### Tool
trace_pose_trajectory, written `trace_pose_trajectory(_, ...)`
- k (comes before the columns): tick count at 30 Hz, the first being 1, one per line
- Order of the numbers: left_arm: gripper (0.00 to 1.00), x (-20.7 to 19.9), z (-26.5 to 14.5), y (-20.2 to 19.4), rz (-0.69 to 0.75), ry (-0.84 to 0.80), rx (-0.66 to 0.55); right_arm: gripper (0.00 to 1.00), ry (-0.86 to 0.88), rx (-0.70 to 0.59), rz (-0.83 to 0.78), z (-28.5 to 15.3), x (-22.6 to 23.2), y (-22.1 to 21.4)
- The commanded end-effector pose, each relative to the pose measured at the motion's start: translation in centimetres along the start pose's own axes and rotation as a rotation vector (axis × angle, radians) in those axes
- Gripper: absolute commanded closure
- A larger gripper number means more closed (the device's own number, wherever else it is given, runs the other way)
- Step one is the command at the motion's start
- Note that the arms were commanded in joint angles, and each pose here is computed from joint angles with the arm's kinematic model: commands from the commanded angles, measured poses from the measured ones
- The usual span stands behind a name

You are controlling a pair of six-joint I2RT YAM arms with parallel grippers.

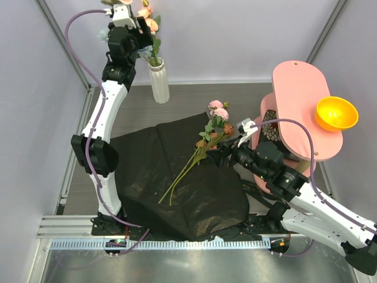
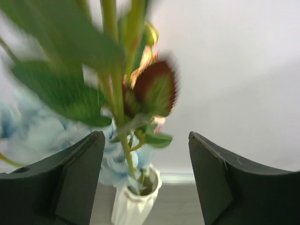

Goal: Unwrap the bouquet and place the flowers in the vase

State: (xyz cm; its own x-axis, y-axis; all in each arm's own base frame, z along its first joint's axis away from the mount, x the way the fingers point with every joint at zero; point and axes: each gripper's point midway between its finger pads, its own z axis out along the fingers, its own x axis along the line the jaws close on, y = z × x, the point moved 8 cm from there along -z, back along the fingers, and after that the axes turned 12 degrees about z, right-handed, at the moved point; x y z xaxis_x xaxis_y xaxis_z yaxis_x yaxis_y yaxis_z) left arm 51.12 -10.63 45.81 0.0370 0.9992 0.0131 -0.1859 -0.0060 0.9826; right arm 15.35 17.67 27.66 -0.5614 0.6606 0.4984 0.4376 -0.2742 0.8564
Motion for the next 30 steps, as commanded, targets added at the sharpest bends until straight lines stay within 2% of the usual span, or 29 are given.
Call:
trace_pose_trajectory(1, 0.20, -0.2, -1.9, -2.2, -0.089, -0.017, 0.170, 0.22, -0.001, -0.008, 0.088, 1.1, 1.1, 1.2)
trace_pose_trajectory(2, 0.18, -0.4, -2.5, -3.6, -0.098, -0.039, 0.218, 0.22, -0.016, -0.008, 0.119, 1.4, 1.4, 1.6)
trace_pose_trajectory(3, 0.12, -0.6, -3.5, -3.3, -0.107, -0.069, 0.236, 0.22, -0.039, 0.004, 0.137, 1.7, 1.3, 1.6)
trace_pose_trajectory(4, 0.11, -0.6, -4.1, -3.5, -0.136, -0.068, 0.261, 0.22, -0.073, 0.034, 0.159, 1.9, 1.1, 1.2)
trace_pose_trajectory(7, 0.09, -0.2, -6.9, -4.0, -0.175, -0.039, 0.351, 0.22, -0.186, 0.097, 0.235, 3.6, 0.4, 0.2)
trace_pose_trajectory(8, 0.08, -0.2, -7.9, -5.5, -0.185, -0.024, 0.406, 0.23, -0.212, 0.119, 0.256, 4.4, 0.3, -0.1)
trace_pose_trajectory(9, 0.08, 0.2, -9.6, -4.5, -0.202, -0.013, 0.415, 0.23, -0.232, 0.128, 0.322, 4.9, 0.3, -0.5)
trace_pose_trajectory(11, 0.08, 0.1, -11.8, -6.8, -0.242, -0.015, 0.500, 0.25, -0.262, 0.154, 0.396, 6.1, 0.1, -1.5)
trace_pose_trajectory(15, 0.07, 0.1, -16.7, -6.8, -0.273, -0.102, 0.540, 0.30, -0.303, 0.172, 0.649, 8.5, 0.2, -3.3)
trace_pose_trajectory(19, 0.07, -0.5, -22.3, -7.0, -0.321, -0.256, 0.615, 0.35, -0.329, 0.221, 0.793, 10.9, 0.0, -5.5)
trace_pose_trajectory(21, 0.08, -1.5, -24.4, -7.5, -0.399, -0.367, 0.642, 0.37, -0.358, 0.226, 0.828, 12.4, -0.4, -6.8)
trace_pose_trajectory(22, 0.08, -1.6, -25.8, -9.7, -0.429, -0.378, 0.702, 0.37, -0.379, 0.221, 0.866, 12.8, -0.4, -7.3)
trace_pose_trajectory(24, 0.09, -1.9, -27.9, -9.7, -0.467, -0.443, 0.693, 0.37, -0.388, 0.243, 0.893, 14.2, -0.5, -8.8)
trace_pose_trajectory(25, 0.09, -1.9, -28.8, -11.0, -0.473, -0.441, 0.735, 0.38, -0.391, 0.268, 0.916, 14.6, -0.5, -9.7)
trace_pose_trajectory(27, 0.09, -1.5, -30.2, -11.3, -0.431, -0.453, 0.754, 0.39, -0.378, 0.273, 0.967, 15.2, 0.0, -10.7)
trace_pose_trajectory(30, 0.09, -0.9, -31.6, -11.3, -0.381, -0.437, 0.780, 0.41, -0.424, 0.273, 0.946, 15.9, -0.1, -12.5)
